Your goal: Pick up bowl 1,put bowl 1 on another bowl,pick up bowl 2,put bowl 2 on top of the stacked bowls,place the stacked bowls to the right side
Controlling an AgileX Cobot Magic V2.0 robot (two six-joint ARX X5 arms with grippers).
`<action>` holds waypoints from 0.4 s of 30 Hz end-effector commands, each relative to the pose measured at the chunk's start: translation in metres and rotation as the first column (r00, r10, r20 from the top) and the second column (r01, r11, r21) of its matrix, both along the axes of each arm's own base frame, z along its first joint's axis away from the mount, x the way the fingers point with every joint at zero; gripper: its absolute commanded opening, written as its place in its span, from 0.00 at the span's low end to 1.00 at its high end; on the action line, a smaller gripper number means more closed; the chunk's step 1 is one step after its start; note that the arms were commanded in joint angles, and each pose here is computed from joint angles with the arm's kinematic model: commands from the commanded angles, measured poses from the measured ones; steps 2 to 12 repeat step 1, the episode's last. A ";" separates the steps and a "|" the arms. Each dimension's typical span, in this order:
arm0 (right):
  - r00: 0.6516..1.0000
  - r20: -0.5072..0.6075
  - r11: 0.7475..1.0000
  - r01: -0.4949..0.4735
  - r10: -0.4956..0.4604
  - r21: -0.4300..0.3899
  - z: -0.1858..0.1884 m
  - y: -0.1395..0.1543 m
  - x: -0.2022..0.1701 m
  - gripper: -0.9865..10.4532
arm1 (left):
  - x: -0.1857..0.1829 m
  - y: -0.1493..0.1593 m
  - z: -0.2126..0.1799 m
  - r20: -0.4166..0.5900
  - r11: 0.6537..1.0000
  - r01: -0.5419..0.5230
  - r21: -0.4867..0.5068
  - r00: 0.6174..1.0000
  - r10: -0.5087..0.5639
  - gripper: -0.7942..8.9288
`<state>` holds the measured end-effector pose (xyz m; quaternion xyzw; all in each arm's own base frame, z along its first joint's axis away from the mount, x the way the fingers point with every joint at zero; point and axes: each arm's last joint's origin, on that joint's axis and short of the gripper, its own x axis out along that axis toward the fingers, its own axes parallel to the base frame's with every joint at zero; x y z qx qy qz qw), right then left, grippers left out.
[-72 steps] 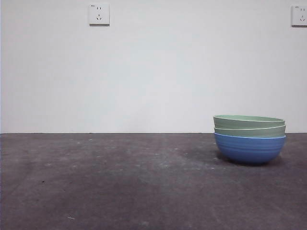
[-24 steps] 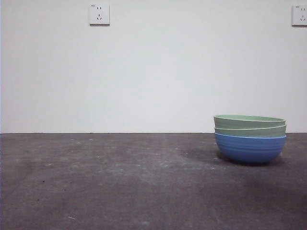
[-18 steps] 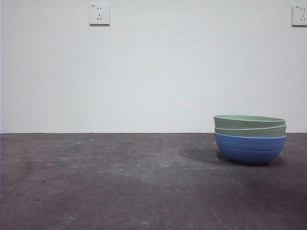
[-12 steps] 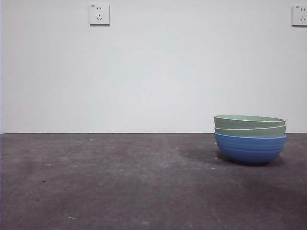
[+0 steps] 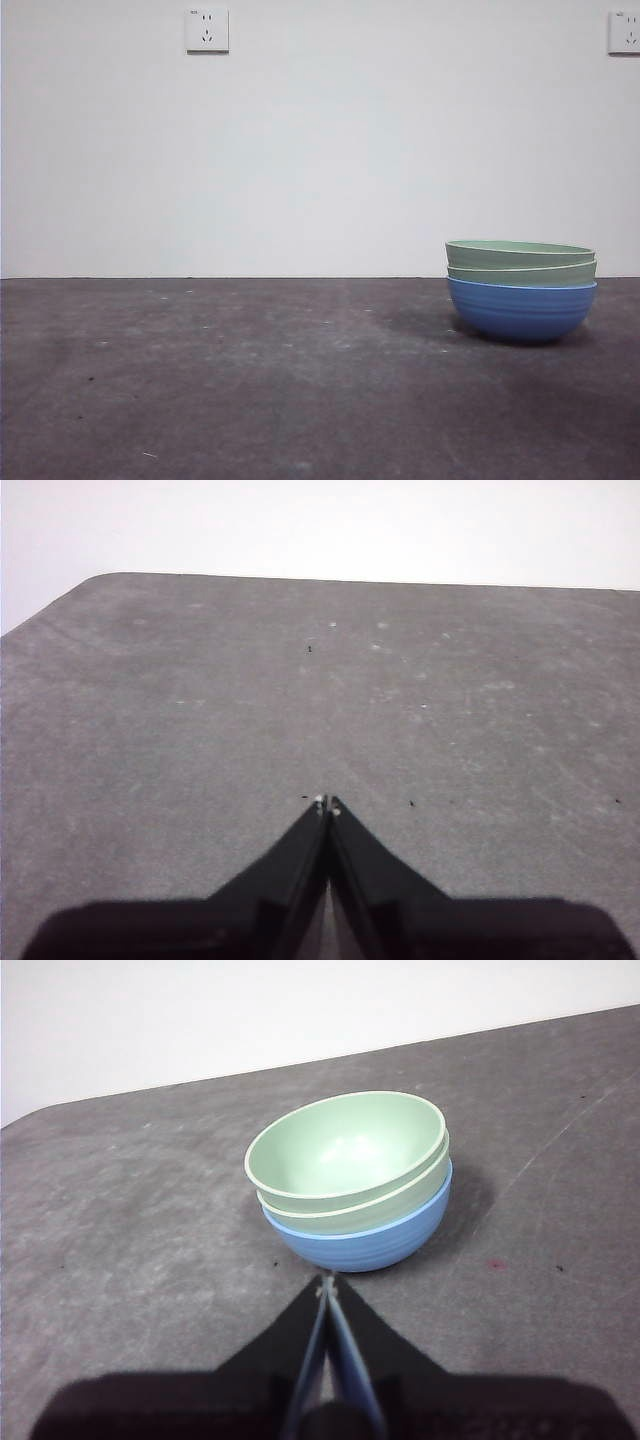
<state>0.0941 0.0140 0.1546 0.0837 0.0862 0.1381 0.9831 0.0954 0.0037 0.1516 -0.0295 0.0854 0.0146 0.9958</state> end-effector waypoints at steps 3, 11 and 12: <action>1.000 -0.013 1.000 0.004 -0.003 0.004 -0.005 0.000 0.001 0.09 | 0.000 0.000 -0.004 -0.013 1.000 0.003 -0.007 1.000 -0.003 0.08; 1.000 -0.013 1.000 0.004 -0.003 0.004 -0.005 0.000 0.001 0.09 | 0.000 0.000 -0.004 -0.013 1.000 0.003 -0.007 1.000 -0.003 0.08; 1.000 -0.013 1.000 0.004 -0.003 0.004 -0.005 0.000 0.001 0.09 | 0.000 0.000 -0.004 -0.013 1.000 0.003 -0.007 1.000 -0.003 0.08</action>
